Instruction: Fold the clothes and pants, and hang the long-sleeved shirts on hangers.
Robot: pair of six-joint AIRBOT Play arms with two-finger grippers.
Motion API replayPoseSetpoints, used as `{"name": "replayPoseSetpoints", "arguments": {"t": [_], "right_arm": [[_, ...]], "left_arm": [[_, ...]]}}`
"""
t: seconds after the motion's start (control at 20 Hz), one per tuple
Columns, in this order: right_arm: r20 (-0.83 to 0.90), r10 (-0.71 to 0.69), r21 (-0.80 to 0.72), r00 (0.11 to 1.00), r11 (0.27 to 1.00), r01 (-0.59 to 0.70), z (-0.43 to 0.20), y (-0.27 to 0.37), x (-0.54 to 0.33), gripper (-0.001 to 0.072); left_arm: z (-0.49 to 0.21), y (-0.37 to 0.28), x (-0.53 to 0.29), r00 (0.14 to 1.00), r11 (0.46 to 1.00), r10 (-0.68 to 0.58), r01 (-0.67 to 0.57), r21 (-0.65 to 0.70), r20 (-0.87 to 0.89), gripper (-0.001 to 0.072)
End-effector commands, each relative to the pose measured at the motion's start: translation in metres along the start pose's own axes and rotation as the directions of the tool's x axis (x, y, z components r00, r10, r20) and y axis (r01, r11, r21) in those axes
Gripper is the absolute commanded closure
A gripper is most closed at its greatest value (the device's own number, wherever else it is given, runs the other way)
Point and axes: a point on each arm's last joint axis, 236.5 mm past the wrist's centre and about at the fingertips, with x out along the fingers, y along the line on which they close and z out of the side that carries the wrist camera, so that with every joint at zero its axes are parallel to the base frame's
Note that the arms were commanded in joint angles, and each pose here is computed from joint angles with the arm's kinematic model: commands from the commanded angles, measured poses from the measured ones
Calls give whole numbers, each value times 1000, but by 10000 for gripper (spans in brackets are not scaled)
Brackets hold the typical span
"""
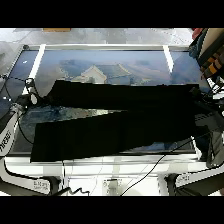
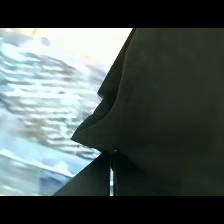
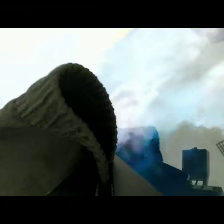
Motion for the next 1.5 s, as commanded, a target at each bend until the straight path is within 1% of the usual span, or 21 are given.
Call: {"name": "replayPoseSetpoints", "arguments": {"t": [0.0,0.05,0.1,0.15,0.2,0.35,0.5,0.55,0.6,0.65,0.7,0.8,0.85,0.95,1.05,1.2,1.25,1.3,1.35,1.4,1.45], "right_arm": [[-11,-1,2,1000,1000,1,-2,-1,0,671],[-20,2,2,1000,1000,-2,-4,0,-1,512],[-30,7,2,1000,1000,-7,-6,1,-1,223],[-37,10,1,999,1000,-10,-8,1,-1,55],[-58,20,-6,998,1000,-20,-10,4,-3,46],[-112,28,-88,993,995,-38,-7,14,-19,47],[-115,-20,-219,993,976,-6,10,14,-49,49],[-99,-44,-263,994,965,17,18,13,-61,79],[-84,-62,-293,995,955,35,24,12,-71,119],[-72,-76,-316,995,947,49,28,11,-79,120],[-61,-85,-332,994,941,60,32,11,-86,120],[-59,-87,-341,994,938,62,34,13,-93,120],[-68,-87,-341,994,938,59,32,13,-93,120],[-74,-87,-341,993,938,56,30,13,-93,120],[-69,-87,-342,994,938,58,32,13,-93,120],[-67,-88,-342,994,938,60,32,13,-92,120],[-67,-89,-342,994,938,61,32,12,-91,120],[-66,-89,-341,994,938,61,32,12,-90,120],[-64,-89,-341,994,938,62,32,12,-90,120],[-60,-89,-342,994,938,63,33,12,-90,120],[-54,-90,-342,994,937,66,34,12,-90,120]], "left_arm": [[-20,1,1,997,1000,12,-12,-3,-80,691],[-22,2,0,996,1000,17,-17,-1,-91,596],[-22,2,0,996,1000,16,-17,-1,-90,212],[-19,2,-3,996,1000,16,-16,0,-83,9],[-16,0,-6,997,1000,13,-13,0,-72,-5],[6,2,-34,1000,1000,15,-15,5,-13,-1],[15,37,-73,993,990,121,-120,76,-6,0],[5,55,-84,984,980,168,-161,118,-55,0],[-11,69,-92,974,972,189,-167,167,-125,0],[-32,79,-96,960,970,177,-132,205,-219,1],[-53,78,-98,946,977,111,-47,210,-305,1],[-76,62,-96,914,985,-99,146,91,-393,1],[-78,62,-93,906,982,-168,189,16,-389,1],[-80,76,-86,900,975,-221,211,-67,-377,1],[-88,92,-81,895,976,-219,201,-88,-388,1],[-104,95,-71,876,973,-231,204,-108,-424,4],[-112,91,-67,862,971,-239,211,-112,-446,35],[-121,87,-62,848,969,-247,218,-117,-468,92],[-130,82,-59,834,967,-256,225,-122,-488,125],[-137,78,-56,824,965,-260,233,-118,-504,130],[-141,74,-54,815,964,-264,240,-113,-516,181]]}}
